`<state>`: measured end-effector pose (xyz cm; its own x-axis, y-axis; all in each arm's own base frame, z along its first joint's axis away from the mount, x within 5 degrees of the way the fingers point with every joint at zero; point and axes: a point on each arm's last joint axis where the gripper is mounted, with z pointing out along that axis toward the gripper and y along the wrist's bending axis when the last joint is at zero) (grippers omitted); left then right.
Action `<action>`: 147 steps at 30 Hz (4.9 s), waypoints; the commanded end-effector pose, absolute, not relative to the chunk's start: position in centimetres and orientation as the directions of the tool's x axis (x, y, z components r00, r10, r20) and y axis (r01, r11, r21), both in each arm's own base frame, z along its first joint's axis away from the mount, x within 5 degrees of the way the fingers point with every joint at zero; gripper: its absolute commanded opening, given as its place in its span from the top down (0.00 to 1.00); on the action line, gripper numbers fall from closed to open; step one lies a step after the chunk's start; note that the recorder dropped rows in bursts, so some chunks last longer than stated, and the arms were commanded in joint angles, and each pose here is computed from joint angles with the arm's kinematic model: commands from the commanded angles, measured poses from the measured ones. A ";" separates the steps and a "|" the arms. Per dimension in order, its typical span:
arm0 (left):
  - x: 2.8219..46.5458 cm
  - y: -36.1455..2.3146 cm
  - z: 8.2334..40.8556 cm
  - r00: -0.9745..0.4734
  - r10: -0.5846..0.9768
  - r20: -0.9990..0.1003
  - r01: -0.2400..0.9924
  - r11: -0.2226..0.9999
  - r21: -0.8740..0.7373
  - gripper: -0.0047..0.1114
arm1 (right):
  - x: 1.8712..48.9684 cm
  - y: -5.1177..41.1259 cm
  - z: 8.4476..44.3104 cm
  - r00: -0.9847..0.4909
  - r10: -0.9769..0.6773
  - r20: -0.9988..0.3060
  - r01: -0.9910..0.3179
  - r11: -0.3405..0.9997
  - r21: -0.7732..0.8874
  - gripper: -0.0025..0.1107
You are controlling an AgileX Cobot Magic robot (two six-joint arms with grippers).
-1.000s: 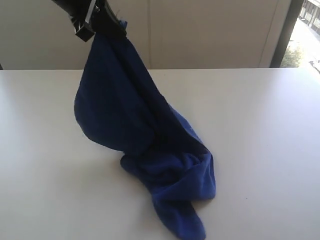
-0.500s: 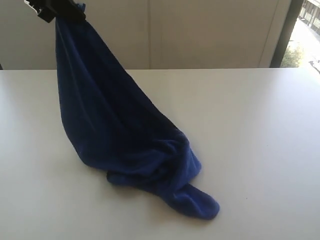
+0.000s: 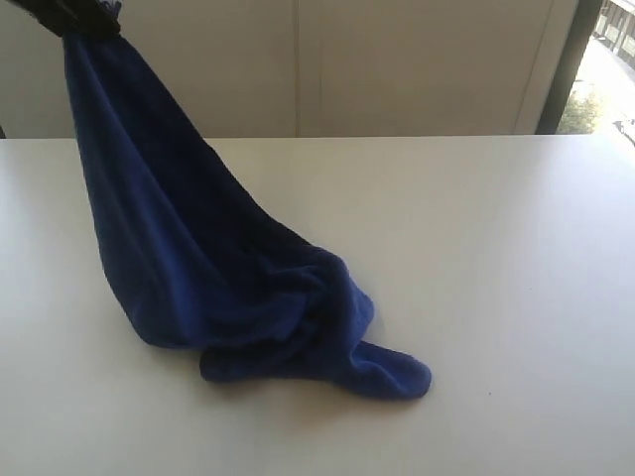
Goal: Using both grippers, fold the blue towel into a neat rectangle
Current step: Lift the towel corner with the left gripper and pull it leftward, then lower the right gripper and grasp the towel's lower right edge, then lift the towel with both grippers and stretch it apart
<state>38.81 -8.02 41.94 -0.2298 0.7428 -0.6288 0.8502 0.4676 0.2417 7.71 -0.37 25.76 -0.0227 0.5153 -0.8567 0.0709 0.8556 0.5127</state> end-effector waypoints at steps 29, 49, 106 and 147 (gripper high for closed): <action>38.4 -8.1 38.6 -0.305 0.760 -0.573 0.903 0.422 0.080 0.96 | 34.1 8.0 15.8 -0.856 -0.490 -0.168 -0.517 0.798 0.308 0.60; 38.4 -8.2 38.6 -0.299 0.762 -0.575 0.905 0.417 0.082 0.96 | 34.0 10.4 15.0 -0.808 -0.567 -0.159 -0.588 0.794 0.155 0.61; 31.4 -6.3 46.7 -0.216 0.797 -0.563 0.825 0.458 0.332 0.96 | 29.0 1.7 36.4 -0.792 -0.493 -0.360 -0.154 0.732 -0.664 0.98; 25.7 -3.8 25.6 -0.652 0.545 -0.527 0.549 0.819 0.168 0.96 | 31.2 2.7 31.5 -0.780 -0.489 -0.392 -0.176 0.771 -0.612 0.98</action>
